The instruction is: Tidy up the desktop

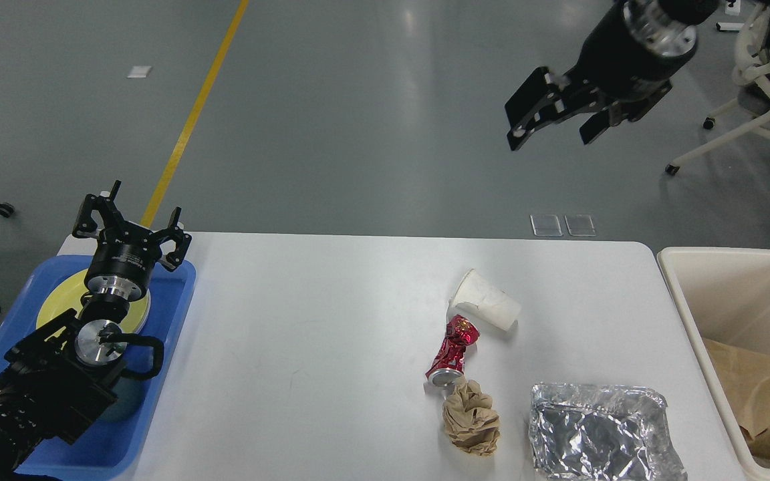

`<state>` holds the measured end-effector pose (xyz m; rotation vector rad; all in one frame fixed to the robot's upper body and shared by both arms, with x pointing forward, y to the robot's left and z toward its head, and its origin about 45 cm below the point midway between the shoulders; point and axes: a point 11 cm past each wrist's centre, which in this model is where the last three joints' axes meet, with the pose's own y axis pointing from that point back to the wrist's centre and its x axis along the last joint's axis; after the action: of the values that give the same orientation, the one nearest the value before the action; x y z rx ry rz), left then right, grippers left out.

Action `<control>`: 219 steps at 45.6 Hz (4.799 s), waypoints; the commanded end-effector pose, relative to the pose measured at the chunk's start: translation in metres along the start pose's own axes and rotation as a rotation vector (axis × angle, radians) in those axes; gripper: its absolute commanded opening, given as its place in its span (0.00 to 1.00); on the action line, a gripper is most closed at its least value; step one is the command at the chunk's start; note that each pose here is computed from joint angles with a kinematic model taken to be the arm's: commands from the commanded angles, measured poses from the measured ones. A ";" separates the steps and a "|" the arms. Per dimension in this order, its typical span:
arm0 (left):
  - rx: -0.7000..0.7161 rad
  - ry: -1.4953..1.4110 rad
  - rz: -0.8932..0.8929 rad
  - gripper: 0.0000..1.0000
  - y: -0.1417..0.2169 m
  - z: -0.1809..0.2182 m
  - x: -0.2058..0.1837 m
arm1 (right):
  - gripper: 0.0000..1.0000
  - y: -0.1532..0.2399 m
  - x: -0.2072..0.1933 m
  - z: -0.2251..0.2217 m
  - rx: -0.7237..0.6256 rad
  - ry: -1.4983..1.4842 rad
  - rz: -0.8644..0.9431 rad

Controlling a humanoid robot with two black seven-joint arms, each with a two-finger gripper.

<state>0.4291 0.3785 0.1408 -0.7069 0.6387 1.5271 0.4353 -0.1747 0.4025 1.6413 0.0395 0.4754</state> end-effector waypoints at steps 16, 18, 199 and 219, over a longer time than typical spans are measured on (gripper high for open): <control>0.000 0.000 0.000 0.97 0.000 0.000 0.000 | 1.00 -0.155 -0.038 -0.028 0.104 0.127 0.091; 0.000 0.000 0.000 0.97 0.000 0.000 0.000 | 1.00 -0.165 -0.045 -0.025 0.111 0.118 0.088; 0.000 0.000 0.000 0.97 0.000 0.000 0.000 | 0.00 -0.321 -0.171 -0.030 0.319 -0.685 0.142; 0.000 0.000 0.000 0.97 0.000 0.000 0.000 | 0.00 -0.223 -0.103 -0.029 0.407 -0.619 -0.042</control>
<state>0.4291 0.3786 0.1409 -0.7070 0.6386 1.5272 0.3778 -0.1426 0.1175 2.1060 -0.3995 -0.0414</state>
